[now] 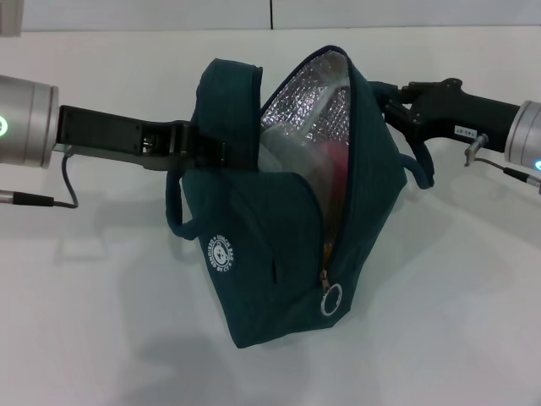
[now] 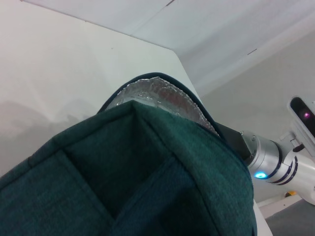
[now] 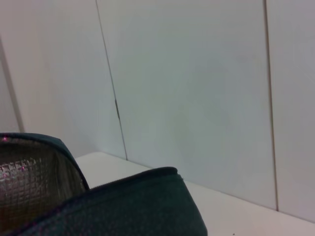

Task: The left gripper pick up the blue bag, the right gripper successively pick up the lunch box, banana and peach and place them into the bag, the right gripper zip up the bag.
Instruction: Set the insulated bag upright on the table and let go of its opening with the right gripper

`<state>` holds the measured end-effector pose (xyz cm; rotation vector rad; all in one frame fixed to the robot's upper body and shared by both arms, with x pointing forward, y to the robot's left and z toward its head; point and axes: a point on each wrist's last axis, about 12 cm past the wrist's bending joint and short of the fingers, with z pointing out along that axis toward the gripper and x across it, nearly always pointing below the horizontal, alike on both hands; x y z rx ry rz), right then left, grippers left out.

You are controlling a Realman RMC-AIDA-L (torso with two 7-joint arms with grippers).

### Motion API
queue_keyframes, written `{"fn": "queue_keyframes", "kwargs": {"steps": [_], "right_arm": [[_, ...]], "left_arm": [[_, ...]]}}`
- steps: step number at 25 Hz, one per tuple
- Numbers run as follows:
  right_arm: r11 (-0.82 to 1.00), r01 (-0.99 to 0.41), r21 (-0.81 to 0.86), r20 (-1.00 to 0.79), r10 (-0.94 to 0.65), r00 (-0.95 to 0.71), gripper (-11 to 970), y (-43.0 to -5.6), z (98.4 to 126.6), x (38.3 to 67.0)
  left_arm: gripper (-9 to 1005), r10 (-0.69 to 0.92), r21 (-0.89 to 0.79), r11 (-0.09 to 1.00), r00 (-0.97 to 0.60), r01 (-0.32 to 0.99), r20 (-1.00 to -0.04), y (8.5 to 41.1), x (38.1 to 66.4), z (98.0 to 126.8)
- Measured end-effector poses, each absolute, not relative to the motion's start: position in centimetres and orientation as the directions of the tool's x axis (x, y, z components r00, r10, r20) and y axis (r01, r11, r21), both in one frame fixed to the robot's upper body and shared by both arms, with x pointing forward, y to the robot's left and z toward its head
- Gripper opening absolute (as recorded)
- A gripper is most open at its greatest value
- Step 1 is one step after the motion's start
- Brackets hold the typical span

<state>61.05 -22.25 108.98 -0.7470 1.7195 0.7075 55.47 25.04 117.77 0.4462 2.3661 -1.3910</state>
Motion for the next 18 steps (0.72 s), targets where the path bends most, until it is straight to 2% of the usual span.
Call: {"fn": "queue_keyframes", "kwargs": {"steps": [4, 12, 18], "right_arm": [[0.622, -0.777, 0.096, -0.969, -0.119, -0.215, 139, -22.3, 109.1, 60.9], [0.608, -0.786, 0.111, -0.991, 0.006, -0.136, 106, -23.9, 110.5, 59.6], [0.589, -0.802, 0.094, -0.995, 0.076, -0.060, 83, -25.0, 112.3, 58.8]], "left_arm": [[59, 0.087, -0.768, 0.466, -0.886, 0.440, -0.455, 25.1, 55.5, 117.7], [60, 0.084, -0.773, 0.453, -0.885, 0.443, -0.458, 25.0, 55.3, 117.7], [60, 0.110, -0.760, 0.411, -0.855, 0.504, -0.507, 24.4, 55.1, 117.8]]}}
